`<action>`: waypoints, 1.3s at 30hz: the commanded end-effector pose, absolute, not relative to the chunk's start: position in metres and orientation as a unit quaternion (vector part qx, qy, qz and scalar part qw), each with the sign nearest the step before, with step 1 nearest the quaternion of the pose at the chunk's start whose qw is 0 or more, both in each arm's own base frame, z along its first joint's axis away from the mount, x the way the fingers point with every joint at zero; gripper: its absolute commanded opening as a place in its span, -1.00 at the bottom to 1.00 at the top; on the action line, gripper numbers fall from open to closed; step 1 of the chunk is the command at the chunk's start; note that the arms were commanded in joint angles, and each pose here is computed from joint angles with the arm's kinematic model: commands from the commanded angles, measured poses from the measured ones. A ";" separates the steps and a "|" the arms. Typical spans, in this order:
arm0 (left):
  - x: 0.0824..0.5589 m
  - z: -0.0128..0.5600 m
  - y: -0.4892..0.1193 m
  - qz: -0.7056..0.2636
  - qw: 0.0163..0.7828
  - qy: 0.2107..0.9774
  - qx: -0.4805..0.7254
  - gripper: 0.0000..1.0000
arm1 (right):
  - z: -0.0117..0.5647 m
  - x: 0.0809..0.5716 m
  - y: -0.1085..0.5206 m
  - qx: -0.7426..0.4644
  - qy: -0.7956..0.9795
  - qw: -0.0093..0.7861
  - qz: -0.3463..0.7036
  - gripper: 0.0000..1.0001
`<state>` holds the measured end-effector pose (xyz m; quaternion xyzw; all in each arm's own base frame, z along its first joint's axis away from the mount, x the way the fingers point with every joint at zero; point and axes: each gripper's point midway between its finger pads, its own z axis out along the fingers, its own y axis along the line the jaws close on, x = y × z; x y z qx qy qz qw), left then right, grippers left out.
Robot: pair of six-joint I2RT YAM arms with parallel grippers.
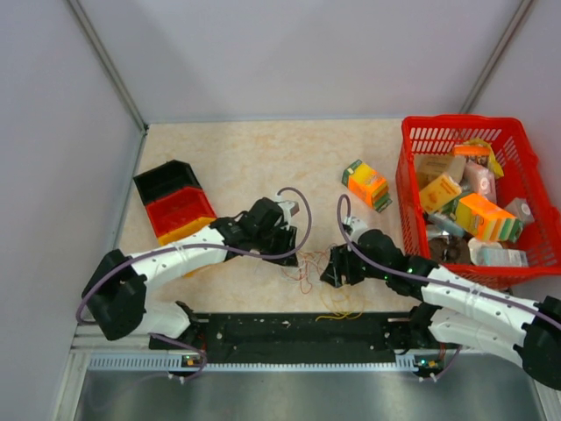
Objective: Untangle the cables
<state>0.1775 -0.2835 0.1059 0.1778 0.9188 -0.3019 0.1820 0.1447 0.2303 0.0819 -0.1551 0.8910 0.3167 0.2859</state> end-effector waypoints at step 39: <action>0.163 0.083 -0.337 -0.302 0.163 0.912 0.224 -0.28 | 0.082 0.168 0.229 -0.092 0.875 0.348 0.324 -0.57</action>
